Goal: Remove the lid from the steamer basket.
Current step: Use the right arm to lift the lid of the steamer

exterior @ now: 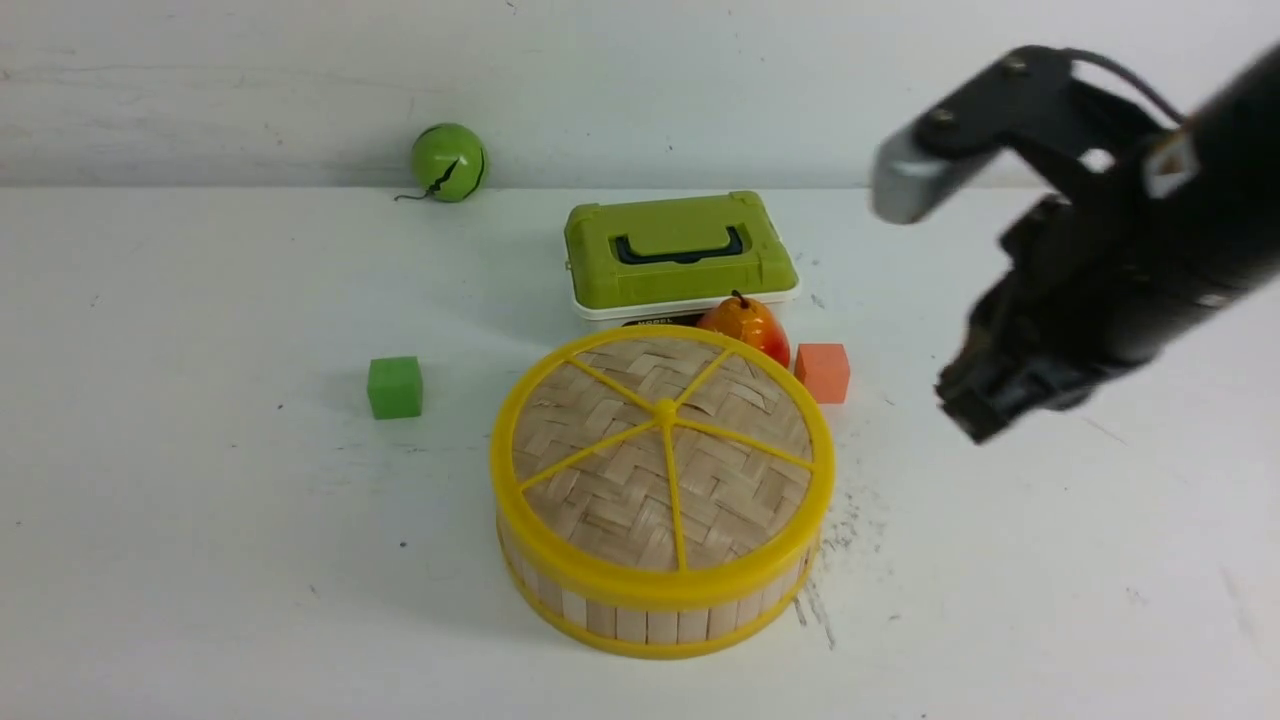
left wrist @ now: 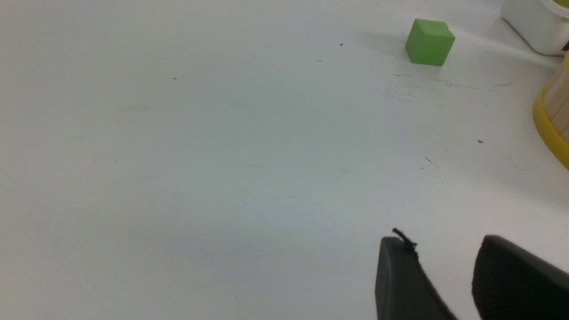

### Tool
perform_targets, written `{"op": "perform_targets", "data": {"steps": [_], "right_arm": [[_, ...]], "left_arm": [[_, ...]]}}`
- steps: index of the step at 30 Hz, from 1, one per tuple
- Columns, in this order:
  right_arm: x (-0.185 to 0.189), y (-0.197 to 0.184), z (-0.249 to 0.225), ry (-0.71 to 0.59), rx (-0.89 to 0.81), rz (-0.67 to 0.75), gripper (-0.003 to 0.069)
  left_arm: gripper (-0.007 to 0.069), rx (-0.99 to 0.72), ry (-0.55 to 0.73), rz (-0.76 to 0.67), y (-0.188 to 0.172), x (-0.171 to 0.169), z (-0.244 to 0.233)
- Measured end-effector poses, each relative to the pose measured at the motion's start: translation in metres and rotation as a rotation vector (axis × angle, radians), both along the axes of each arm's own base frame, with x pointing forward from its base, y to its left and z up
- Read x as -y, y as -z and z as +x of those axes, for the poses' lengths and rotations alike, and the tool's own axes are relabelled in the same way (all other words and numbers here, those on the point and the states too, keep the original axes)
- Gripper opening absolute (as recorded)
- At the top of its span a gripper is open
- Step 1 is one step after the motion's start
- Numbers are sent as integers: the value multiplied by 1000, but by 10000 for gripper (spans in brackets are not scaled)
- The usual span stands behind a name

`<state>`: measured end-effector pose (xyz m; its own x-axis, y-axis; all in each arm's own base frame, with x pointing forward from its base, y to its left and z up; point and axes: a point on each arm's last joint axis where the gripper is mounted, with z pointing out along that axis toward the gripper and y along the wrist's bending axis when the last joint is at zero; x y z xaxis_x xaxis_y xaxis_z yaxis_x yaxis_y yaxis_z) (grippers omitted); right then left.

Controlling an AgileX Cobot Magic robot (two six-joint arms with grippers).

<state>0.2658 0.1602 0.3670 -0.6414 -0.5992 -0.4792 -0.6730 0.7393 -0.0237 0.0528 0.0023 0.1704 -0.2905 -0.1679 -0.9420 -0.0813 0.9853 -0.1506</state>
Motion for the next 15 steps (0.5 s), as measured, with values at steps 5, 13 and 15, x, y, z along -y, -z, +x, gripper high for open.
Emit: {"op": "perform_targets", "data": {"steps": [5,13,15], "right_arm": [[-39,10,43,-8,-58,41,142],[-91,40,86,-60,-96,48,360],[-110,57,92,-90,-109,13,375]], "left_arm": [[239,0,0,0,0,0,0],[239,0,0,0,0,0,0],[239,0,0,0,0,0,0]]}}
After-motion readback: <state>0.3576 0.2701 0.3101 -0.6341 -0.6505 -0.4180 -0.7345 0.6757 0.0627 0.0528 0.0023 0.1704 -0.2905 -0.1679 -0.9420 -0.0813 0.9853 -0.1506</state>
